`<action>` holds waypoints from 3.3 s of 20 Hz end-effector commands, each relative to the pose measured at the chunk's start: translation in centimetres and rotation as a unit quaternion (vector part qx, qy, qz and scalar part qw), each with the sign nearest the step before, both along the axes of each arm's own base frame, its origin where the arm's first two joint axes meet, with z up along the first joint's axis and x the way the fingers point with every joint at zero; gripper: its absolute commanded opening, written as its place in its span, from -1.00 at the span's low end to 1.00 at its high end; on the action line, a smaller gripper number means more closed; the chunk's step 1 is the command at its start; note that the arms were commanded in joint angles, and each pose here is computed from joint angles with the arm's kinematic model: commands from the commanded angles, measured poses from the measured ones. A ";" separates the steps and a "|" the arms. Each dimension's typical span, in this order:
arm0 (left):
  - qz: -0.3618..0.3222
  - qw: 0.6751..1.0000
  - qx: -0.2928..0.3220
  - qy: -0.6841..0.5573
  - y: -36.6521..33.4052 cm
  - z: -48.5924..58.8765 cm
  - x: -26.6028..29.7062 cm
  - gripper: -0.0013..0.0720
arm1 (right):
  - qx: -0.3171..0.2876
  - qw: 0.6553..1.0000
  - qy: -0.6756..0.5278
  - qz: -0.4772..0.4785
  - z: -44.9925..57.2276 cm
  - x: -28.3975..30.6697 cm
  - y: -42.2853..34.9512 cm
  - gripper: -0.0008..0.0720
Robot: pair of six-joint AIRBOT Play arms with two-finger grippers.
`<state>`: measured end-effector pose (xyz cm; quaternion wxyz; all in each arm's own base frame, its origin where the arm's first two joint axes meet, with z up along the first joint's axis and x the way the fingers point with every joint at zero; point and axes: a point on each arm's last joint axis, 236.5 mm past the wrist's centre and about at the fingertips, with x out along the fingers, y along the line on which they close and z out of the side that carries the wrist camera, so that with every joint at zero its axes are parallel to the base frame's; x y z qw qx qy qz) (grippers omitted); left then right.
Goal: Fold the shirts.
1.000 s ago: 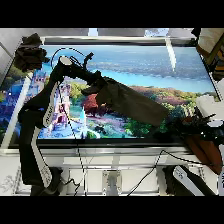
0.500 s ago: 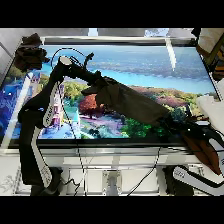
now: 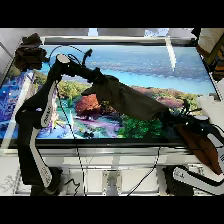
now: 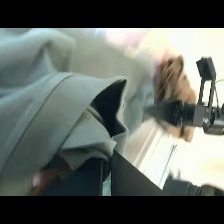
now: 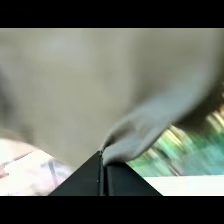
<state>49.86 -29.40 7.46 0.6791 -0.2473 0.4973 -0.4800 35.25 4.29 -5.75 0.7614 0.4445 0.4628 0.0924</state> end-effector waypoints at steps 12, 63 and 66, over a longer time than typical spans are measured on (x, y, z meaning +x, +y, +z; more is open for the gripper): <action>0.078 0.912 0.034 -0.402 8.0 31.3 -10.8 -0.94 | -0.213 0.898 -0.384 0.013 39.1 -4.3 -4.6 -0.90; 0.209 0.880 0.420 -0.074 23.6 -8.0 2.4 0.98 | -0.288 0.957 -0.031 -0.009 5.2 11.9 -15.8 0.02; 0.185 0.889 0.416 -0.041 22.9 -10.4 0.3 0.98 | -0.281 0.959 0.007 -0.025 4.8 8.2 -18.7 0.02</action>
